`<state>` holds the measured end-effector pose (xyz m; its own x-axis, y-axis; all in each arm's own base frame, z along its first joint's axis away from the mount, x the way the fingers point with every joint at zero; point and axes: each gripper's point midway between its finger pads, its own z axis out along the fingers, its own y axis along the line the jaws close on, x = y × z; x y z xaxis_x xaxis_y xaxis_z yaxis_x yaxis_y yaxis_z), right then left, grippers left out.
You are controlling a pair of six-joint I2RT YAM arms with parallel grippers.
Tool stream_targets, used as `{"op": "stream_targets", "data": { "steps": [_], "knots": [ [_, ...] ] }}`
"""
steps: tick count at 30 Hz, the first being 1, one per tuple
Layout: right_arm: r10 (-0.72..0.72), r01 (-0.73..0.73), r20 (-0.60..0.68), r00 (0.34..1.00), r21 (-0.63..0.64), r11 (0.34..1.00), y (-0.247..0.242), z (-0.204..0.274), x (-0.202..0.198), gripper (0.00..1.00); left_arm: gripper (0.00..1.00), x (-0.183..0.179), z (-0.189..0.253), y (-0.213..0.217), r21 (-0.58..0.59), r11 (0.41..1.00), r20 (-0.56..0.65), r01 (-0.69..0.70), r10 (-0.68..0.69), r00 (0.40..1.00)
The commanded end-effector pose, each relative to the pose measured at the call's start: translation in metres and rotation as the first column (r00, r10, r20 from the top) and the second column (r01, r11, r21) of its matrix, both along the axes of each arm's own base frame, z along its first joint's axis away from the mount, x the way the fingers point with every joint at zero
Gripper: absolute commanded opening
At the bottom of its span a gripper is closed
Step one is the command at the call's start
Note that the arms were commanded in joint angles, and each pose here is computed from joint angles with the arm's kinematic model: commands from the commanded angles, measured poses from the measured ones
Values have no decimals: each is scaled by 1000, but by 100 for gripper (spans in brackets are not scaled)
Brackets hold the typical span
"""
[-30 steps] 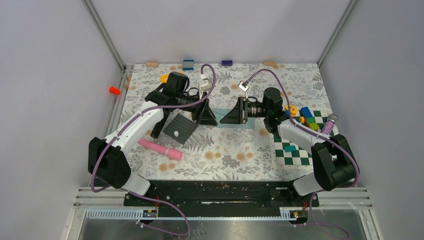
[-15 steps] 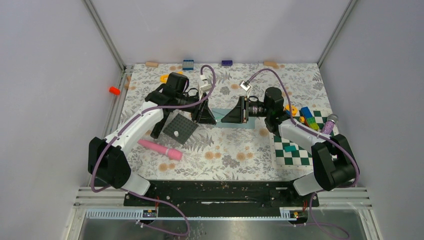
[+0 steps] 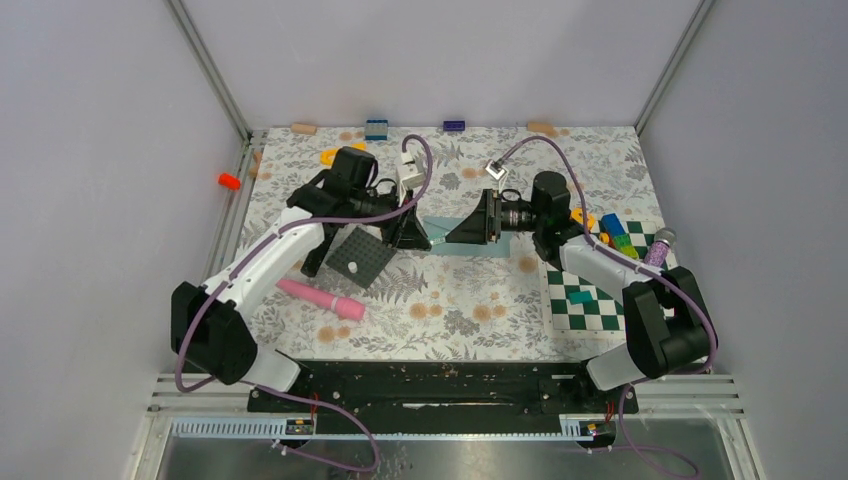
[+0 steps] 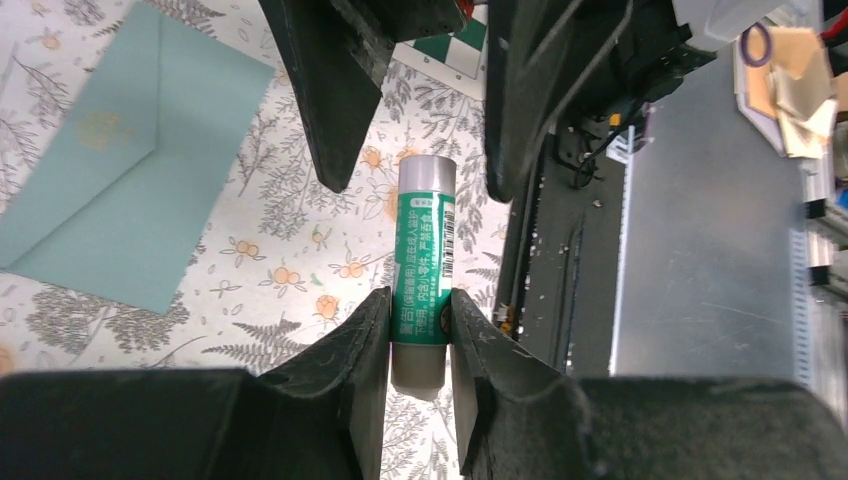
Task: Place the letter into the envelope and seal it
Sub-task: Screw the solid glue.
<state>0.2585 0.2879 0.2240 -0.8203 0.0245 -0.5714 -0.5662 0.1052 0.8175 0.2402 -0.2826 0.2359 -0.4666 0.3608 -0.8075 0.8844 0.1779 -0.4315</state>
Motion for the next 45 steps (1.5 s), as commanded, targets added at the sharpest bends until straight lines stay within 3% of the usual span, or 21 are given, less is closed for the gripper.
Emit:
{"op": "stream_targets", "data": {
  "steps": [1, 16, 24, 33, 45],
  "knots": [
    [0, -1, 38, 999, 25, 1000, -7, 22, 6, 80, 22, -5, 10, 3, 37, 999, 172, -4, -3, 985],
    [93, -91, -157, 983, 23, 996, -5, 10, -9, 60, 19, -4, 0, 5, 101, 993, 289, -58, 26, 957],
    [76, -73, -186, 980, 20, 997, 1, 0, -2, 62, 19, -9, -3, 0, 105, 994, 292, -41, 8, 956],
    [93, -93, -192, 977, 10, 996, 2, -3, -6, 50, 18, -7, -5, 0, 108, 993, 296, -51, 17, 955],
    [121, -119, -200, 972, 19, 993, 3, 1, -14, 42, 17, -6, -7, 0, 112, 992, 295, -56, 21, 955]
  ]
}}
